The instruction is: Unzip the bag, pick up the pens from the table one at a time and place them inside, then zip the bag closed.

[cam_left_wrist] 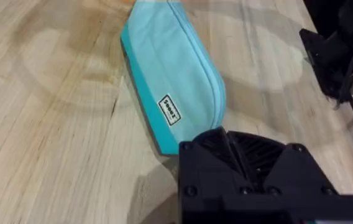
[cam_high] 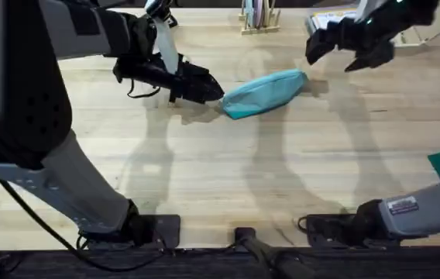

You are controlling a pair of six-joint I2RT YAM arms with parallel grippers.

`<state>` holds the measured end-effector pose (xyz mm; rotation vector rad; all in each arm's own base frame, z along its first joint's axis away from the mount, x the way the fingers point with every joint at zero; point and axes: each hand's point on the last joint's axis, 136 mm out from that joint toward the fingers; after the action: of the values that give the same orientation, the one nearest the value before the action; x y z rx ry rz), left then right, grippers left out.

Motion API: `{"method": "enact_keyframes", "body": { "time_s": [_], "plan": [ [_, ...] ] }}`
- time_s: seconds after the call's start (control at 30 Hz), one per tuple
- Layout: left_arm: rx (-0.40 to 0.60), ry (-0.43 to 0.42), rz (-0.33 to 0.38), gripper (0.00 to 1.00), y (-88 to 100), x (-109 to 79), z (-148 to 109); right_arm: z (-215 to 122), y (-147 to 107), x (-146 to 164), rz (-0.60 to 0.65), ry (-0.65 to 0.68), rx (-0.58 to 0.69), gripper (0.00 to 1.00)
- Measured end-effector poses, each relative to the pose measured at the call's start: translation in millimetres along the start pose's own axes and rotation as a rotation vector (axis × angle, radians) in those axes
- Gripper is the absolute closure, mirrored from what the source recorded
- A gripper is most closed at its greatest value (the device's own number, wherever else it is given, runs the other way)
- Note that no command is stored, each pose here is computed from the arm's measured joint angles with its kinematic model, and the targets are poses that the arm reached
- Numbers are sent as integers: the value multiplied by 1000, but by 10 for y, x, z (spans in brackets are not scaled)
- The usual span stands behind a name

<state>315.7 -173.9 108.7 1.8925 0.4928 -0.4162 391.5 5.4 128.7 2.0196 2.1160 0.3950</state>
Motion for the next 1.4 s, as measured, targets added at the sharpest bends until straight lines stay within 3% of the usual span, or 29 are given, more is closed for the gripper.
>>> {"method": "enact_keyframes", "body": {
  "time_s": [0.43, 0.7, 0.73, 0.9, 0.93, 1.23, 1.4],
  "plan": [
    [0, 0, 0, 959, -1, 1, 0, -976, 23, 245, -66, -2, -222, 3],
    [0, 0, 0, 959, -1, 1, 0, -1225, -199, 323, -84, 7, -219, 3],
    [0, 0, 3, 880, 1, 1, 0, -1236, -233, 323, -84, 7, -210, 3],
    [0, 0, -2, 106, 0, 0, 0, -1241, -370, 320, -82, 8, -164, 3],
    [0, 0, -6, 34, -1, 0, 0, -1239, -386, 319, -85, 8, -157, 3],
    [31, 17, -9, 7, -55, 27, -1, -1270, -401, 425, -181, 15, -165, 3],
    [98, 33, -52, 6, -128, 17, -30, -1372, -459, 595, -350, 24, -189, 3]
  ]
}}
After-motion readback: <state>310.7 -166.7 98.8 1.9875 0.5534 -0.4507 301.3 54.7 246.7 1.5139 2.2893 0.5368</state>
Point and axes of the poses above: each hand's point on the last joint's axis, 136 mm out from that joint toward the fingers, its own z axis out along the fingers, its own x axis along the line the jaws close on, y = z × x, and after that the axes turned 13 degrees about -z, right-handed
